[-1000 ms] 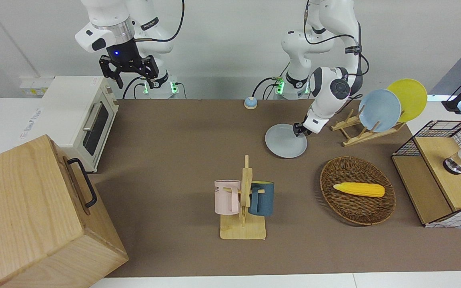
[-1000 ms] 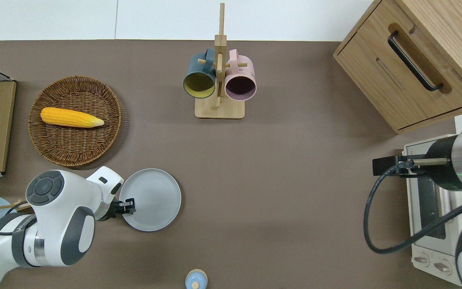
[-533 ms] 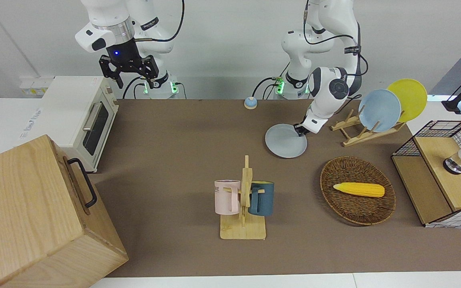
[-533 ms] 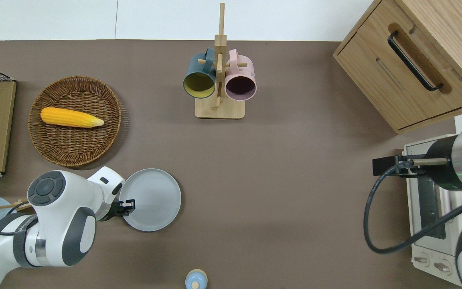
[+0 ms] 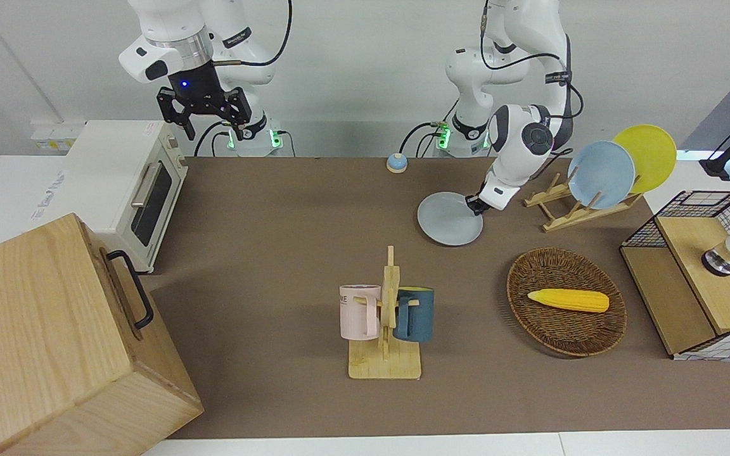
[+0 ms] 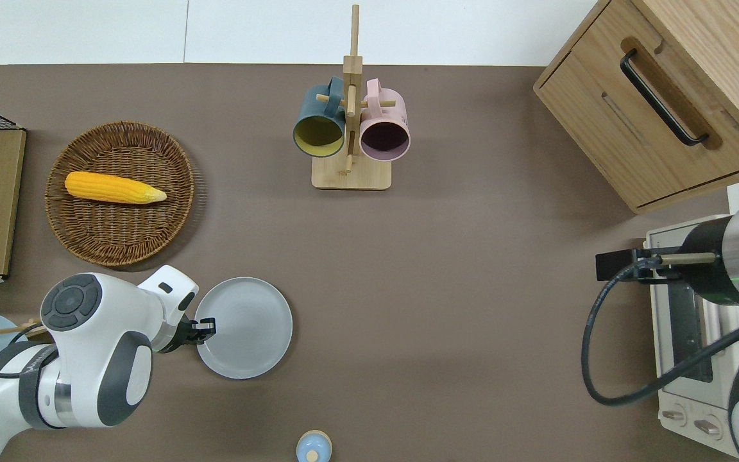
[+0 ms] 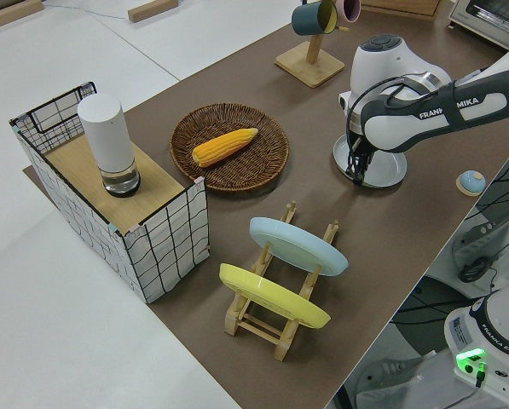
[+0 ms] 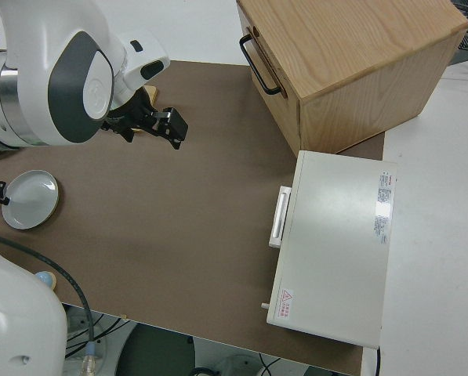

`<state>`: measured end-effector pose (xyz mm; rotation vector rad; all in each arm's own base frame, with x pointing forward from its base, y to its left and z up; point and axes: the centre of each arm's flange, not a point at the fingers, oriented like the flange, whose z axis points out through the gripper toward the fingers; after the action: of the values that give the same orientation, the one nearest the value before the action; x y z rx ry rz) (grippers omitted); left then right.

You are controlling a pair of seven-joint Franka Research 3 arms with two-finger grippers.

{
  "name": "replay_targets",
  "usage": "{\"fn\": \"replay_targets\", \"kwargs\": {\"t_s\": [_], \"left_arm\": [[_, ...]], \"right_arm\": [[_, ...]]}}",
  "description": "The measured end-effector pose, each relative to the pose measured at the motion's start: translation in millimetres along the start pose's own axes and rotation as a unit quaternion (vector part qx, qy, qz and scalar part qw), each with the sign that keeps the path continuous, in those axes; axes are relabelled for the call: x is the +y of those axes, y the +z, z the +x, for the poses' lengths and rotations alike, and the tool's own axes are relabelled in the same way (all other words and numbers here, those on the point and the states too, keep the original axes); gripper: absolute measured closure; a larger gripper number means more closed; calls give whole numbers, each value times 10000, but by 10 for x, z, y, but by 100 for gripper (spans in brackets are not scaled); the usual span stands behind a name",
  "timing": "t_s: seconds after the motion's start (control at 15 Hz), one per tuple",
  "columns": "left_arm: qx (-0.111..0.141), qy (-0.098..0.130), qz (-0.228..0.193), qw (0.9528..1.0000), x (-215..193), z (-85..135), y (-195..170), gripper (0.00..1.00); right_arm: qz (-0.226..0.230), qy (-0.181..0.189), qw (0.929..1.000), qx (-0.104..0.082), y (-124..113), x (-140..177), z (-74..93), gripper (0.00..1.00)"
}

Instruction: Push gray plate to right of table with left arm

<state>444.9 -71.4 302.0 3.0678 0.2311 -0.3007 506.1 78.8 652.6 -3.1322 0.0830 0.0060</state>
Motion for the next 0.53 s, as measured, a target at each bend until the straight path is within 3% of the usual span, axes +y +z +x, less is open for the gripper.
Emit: {"fn": "replay_targets", "kwargs": {"t_s": [0.53], "left_arm": [[-5, -216, 11, 9998, 219, -71, 17, 97]], "right_arm": [[0, 0, 10000, 0, 0, 0, 0, 0]]}}
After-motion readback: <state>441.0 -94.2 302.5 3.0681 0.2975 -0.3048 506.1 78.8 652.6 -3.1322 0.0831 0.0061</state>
